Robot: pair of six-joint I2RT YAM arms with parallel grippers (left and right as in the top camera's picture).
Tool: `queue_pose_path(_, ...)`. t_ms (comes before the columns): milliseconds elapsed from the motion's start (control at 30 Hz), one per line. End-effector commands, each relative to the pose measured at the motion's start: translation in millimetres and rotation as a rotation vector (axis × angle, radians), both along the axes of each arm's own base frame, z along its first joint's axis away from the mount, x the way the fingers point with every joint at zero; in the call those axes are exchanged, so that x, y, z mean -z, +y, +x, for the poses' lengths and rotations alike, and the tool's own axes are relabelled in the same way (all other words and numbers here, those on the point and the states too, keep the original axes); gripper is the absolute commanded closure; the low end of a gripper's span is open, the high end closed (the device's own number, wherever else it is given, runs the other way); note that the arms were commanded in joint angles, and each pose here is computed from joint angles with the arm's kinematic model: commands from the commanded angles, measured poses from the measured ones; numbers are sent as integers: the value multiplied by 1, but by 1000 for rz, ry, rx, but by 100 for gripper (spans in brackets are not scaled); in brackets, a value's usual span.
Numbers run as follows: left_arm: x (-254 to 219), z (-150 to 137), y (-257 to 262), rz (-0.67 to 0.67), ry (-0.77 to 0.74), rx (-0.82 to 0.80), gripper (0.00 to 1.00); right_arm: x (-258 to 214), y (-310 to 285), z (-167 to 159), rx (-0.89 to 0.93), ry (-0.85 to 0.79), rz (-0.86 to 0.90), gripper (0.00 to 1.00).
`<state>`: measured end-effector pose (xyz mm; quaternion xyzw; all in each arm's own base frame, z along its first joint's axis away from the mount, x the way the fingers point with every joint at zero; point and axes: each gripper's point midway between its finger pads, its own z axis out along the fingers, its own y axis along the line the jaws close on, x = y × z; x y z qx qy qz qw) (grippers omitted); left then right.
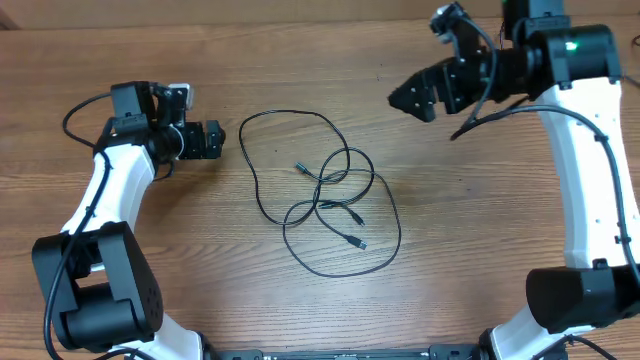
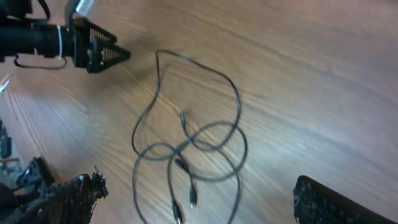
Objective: Untangle cables
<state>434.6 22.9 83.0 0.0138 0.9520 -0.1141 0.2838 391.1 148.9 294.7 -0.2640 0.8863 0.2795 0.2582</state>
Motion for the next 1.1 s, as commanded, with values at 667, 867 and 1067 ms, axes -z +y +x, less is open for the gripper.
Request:
queue_pose_path(667, -4, -1, 27, 116, 3, -98, 0, 150, 166, -21, -254, 226, -187, 0)
queue_pose_path(867, -4, -1, 27, 116, 3, -98, 0, 187, 195, -47, -336, 294, -234, 0)
queue_pose_path(1067, -4, -1, 27, 116, 3, -98, 1, 207, 218, -68, -400, 284, -294, 0)
